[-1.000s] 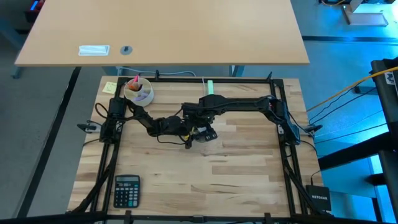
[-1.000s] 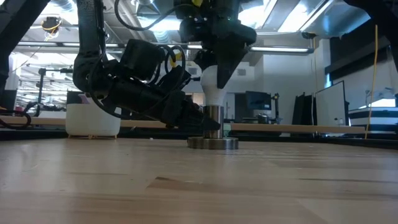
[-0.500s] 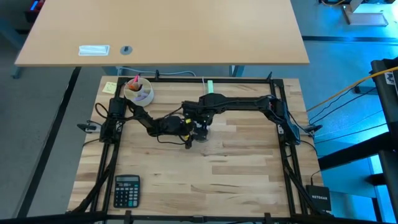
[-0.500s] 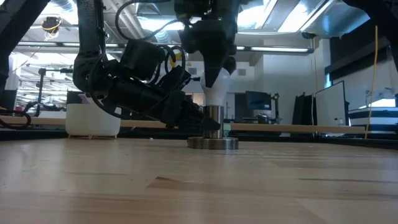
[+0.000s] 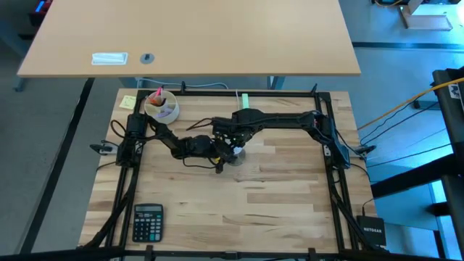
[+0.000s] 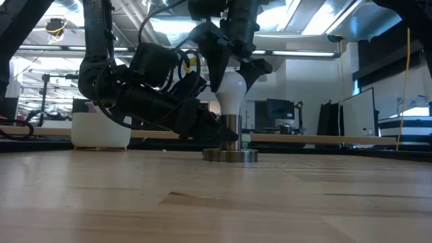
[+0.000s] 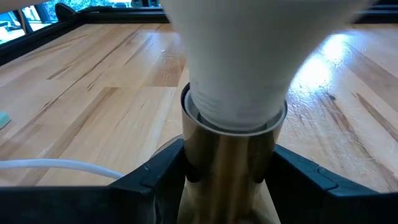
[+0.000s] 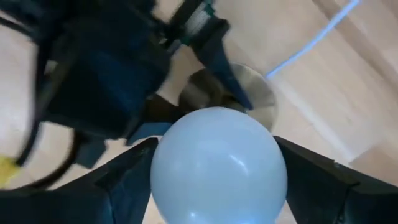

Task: Screw lightbulb
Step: Insert the lightbulb into the lamp

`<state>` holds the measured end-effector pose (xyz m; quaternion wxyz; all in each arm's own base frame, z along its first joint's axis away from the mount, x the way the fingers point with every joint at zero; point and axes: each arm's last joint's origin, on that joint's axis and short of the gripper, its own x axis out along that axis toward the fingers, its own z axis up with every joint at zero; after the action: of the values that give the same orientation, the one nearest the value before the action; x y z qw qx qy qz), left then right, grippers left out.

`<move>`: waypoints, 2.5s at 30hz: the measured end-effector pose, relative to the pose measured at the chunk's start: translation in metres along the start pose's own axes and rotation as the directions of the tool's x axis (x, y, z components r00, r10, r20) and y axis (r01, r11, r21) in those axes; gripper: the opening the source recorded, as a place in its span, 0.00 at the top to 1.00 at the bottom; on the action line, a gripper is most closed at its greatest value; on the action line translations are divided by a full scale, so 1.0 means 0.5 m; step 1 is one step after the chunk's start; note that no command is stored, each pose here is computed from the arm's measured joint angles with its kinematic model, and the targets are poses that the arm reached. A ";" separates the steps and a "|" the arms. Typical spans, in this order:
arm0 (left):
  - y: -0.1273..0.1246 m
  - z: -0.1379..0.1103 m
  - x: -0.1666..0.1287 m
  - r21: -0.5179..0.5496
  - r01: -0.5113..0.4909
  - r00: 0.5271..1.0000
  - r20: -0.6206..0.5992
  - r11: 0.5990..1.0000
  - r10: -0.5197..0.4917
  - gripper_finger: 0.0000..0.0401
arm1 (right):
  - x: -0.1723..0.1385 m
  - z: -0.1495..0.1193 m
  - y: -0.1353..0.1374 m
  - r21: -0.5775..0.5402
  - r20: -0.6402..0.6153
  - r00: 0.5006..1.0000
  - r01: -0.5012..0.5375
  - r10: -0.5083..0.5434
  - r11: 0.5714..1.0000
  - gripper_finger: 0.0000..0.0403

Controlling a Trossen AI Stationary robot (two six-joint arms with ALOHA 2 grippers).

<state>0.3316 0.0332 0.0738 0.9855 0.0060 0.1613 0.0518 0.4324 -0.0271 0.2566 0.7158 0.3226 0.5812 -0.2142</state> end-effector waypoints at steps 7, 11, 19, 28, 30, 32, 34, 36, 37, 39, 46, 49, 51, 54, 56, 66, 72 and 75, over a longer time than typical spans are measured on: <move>0.000 0.000 0.000 0.000 0.000 1.000 0.000 1.000 0.000 0.53 | -0.001 -0.002 0.001 -0.085 -0.018 1.000 -0.017 0.016 0.996 0.14; 0.000 0.000 0.000 0.000 0.000 1.000 0.000 1.000 0.000 0.53 | -0.011 0.000 0.005 -0.165 -0.015 1.000 -0.029 0.027 0.986 0.05; 0.000 0.000 0.000 -0.001 0.000 1.000 0.001 1.000 0.000 0.53 | -0.069 -0.002 0.014 -0.570 -0.010 0.999 -0.039 0.040 0.820 0.03; 0.000 0.000 0.000 0.000 0.000 1.000 0.001 1.000 0.000 0.53 | -0.045 -0.006 0.002 -0.846 -0.012 0.999 0.014 -0.045 0.534 0.03; 0.000 0.000 0.000 0.000 0.000 1.000 0.001 1.000 0.000 0.53 | -0.030 -0.004 0.000 -0.866 0.002 0.999 0.027 -0.051 0.500 0.03; 0.000 0.000 0.000 0.000 0.000 1.000 0.001 1.000 0.000 0.53 | -0.014 -0.006 -0.004 -0.887 -0.004 0.998 0.026 -0.063 0.461 0.03; 0.000 0.000 0.000 0.000 0.000 1.000 0.001 1.000 0.000 0.53 | 0.001 -0.008 -0.007 -0.911 -0.012 0.997 0.019 -0.072 0.411 0.03; 0.000 0.000 0.000 0.000 0.000 1.000 0.001 1.000 0.000 0.53 | 0.011 -0.011 -0.011 -0.923 -0.017 0.996 0.016 -0.084 0.384 0.03; 0.000 0.000 0.000 -0.001 0.000 1.000 0.001 1.000 0.000 0.53 | 0.015 -0.011 -0.013 -0.923 -0.013 0.995 0.025 -0.096 0.383 0.03; 0.000 0.000 0.000 0.000 0.000 1.000 0.001 1.000 0.000 0.53 | 0.018 -0.010 -0.013 -0.924 -0.002 0.995 0.037 -0.101 0.381 0.03; 0.000 0.000 0.000 0.000 0.000 1.000 0.001 1.000 0.000 0.53 | 0.020 -0.009 -0.013 -0.924 0.001 0.995 0.038 -0.097 0.381 0.17; 0.000 0.000 0.000 0.000 0.000 1.000 0.001 1.000 0.000 0.53 | 0.020 -0.009 -0.013 -0.924 0.001 0.995 0.038 -0.097 0.381 0.27; 0.000 0.000 0.000 0.000 0.000 1.000 0.000 1.000 0.000 0.53 | 0.020 -0.009 -0.013 -0.921 0.001 0.995 0.039 -0.097 0.387 0.31; 0.000 0.000 0.000 0.000 0.000 1.000 0.000 1.000 0.000 0.53 | 0.020 -0.010 -0.012 -0.901 -0.004 0.996 0.035 -0.091 0.432 0.34; 0.000 0.000 0.000 0.000 0.000 1.000 0.000 1.000 0.000 0.53 | 0.020 -0.010 -0.012 -0.882 -0.014 0.997 0.026 -0.081 0.470 0.34; 0.000 0.000 0.000 0.010 0.001 1.000 0.000 1.000 -0.001 0.53 | 0.020 -0.012 -0.009 -0.665 -0.070 0.997 -0.034 -0.016 0.746 0.29; 0.000 0.000 0.000 0.011 0.001 1.000 0.000 1.000 -0.001 0.53 | 0.020 -0.010 -0.007 -0.434 -0.060 0.998 -0.026 0.001 0.900 0.32; 0.000 0.000 0.000 0.011 0.001 1.000 0.000 1.000 -0.001 0.53 | 0.020 -0.009 -0.006 -0.329 -0.056 0.998 -0.023 0.005 0.944 0.29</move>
<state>0.3318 0.0331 0.0738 0.9855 0.0114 0.1614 0.0506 0.4296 -0.0252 0.2455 0.7450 0.2083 0.6257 -0.1003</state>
